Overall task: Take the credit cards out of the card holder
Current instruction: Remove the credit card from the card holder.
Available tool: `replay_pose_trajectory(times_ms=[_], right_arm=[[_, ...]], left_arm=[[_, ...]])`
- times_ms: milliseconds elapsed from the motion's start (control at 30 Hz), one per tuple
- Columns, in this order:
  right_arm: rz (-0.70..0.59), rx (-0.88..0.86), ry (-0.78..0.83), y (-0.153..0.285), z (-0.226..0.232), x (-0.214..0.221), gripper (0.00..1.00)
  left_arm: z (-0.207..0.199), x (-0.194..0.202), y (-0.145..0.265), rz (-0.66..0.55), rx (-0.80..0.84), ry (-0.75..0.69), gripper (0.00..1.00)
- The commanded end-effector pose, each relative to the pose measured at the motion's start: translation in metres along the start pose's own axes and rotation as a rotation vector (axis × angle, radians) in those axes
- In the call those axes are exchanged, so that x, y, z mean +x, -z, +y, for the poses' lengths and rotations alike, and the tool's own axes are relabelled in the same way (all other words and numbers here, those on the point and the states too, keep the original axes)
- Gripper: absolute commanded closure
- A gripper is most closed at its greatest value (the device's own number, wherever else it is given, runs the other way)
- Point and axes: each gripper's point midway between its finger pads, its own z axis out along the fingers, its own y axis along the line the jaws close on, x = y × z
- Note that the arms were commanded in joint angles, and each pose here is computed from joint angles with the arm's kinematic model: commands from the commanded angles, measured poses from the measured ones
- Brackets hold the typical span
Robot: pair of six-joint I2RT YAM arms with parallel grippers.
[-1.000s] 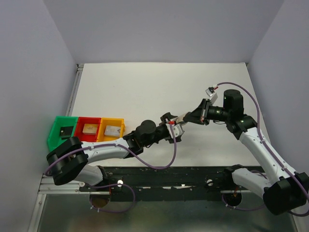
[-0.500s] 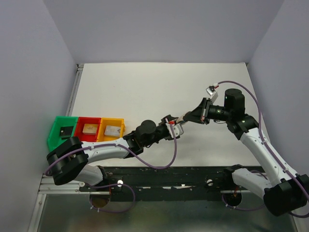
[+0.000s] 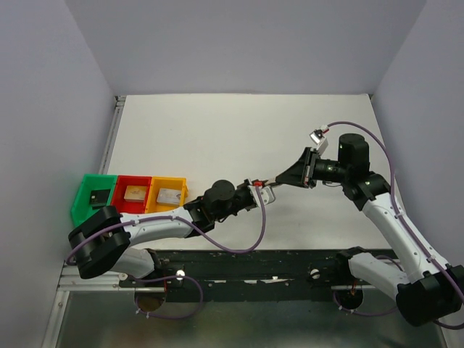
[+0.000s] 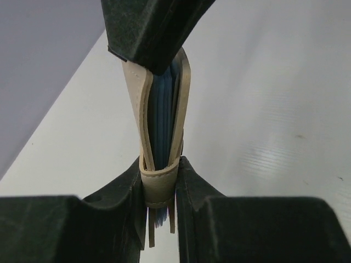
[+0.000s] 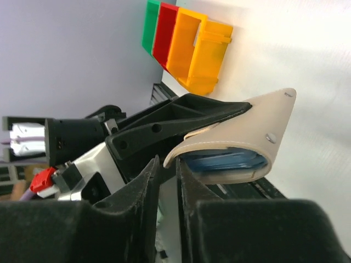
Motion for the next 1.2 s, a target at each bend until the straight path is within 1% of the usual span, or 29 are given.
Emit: replay_pose_trajectory(times_ms=[0, 33, 100, 167, 267, 300, 333, 367, 433, 500, 567, 633, 700, 867, 967, 1100, 1167], right_arm=[[0.039, -0.015, 0.099, 0.012, 0.017, 0.007, 0.63], [0.034, -0.002, 0.129, 0.015, 0.02, 0.006, 0.55], [0.021, 0.03, 0.191, 0.023, 0.024, 0.004, 0.43], [0.007, 0.056, 0.271, 0.033, 0.031, 0.002, 0.35], [-0.037, 0.094, 0.406, 0.046, 0.036, -0.003, 0.28], [-0.062, 0.125, 0.453, 0.049, 0.035, -0.006, 0.22], [-0.089, 0.156, 0.51, 0.053, 0.034, -0.007, 0.2], [-0.109, 0.165, 0.574, 0.053, 0.035, -0.005, 0.19], [-0.183, 0.156, 0.713, 0.057, 0.037, -0.004, 0.15], [-0.279, 0.088, 0.81, 0.066, 0.051, -0.003, 0.08], [-0.249, 0.016, 0.91, 0.069, 0.061, 0.009, 0.0], [-0.181, -0.006, 0.935, 0.067, 0.059, 0.019, 0.0], [-0.163, 0.027, 0.911, 0.066, 0.053, 0.018, 0.0], [-0.127, -0.084, 0.93, 0.066, 0.068, 0.032, 0.0], [-0.072, -0.147, 0.929, 0.067, 0.077, 0.042, 0.0], [-0.044, -0.24, 0.924, 0.068, 0.09, 0.052, 0.01], [-0.035, -0.26, 0.917, 0.068, 0.093, 0.054, 0.01]], left_arm=[[-0.006, -0.014, 0.007, -0.024, 0.042, 0.03, 0.84], [-0.009, -0.015, 0.009, -0.022, 0.056, 0.043, 0.84], [-0.013, -0.021, 0.014, -0.014, 0.092, 0.078, 0.84], [-0.015, -0.027, 0.022, -0.005, 0.15, 0.145, 0.84], [-0.025, -0.042, 0.041, -0.012, 0.31, 0.238, 0.82], [-0.027, -0.051, 0.049, -0.025, 0.37, 0.26, 0.82], [-0.032, -0.057, 0.057, -0.027, 0.433, 0.274, 0.88], [-0.035, -0.064, 0.065, -0.029, 0.492, 0.288, 0.99], [-0.045, -0.073, 0.078, -0.012, 0.598, 0.308, 1.0], [-0.054, -0.081, 0.089, 0.008, 0.697, 0.325, 1.0], [-0.06, -0.088, 0.1, 0.024, 0.79, 0.344, 1.0], [-0.063, -0.094, 0.11, 0.042, 0.859, 0.36, 1.0], [-0.063, -0.1, 0.116, 0.047, 0.905, 0.357, 1.0], [-0.062, -0.104, 0.118, 0.065, 0.931, 0.347, 1.0], [-0.059, -0.106, 0.114, 0.081, 0.931, 0.362, 1.0], [-0.057, -0.109, 0.108, 0.097, 0.938, 0.388, 0.99], [-0.057, -0.109, 0.105, 0.112, 0.945, 0.403, 0.99]])
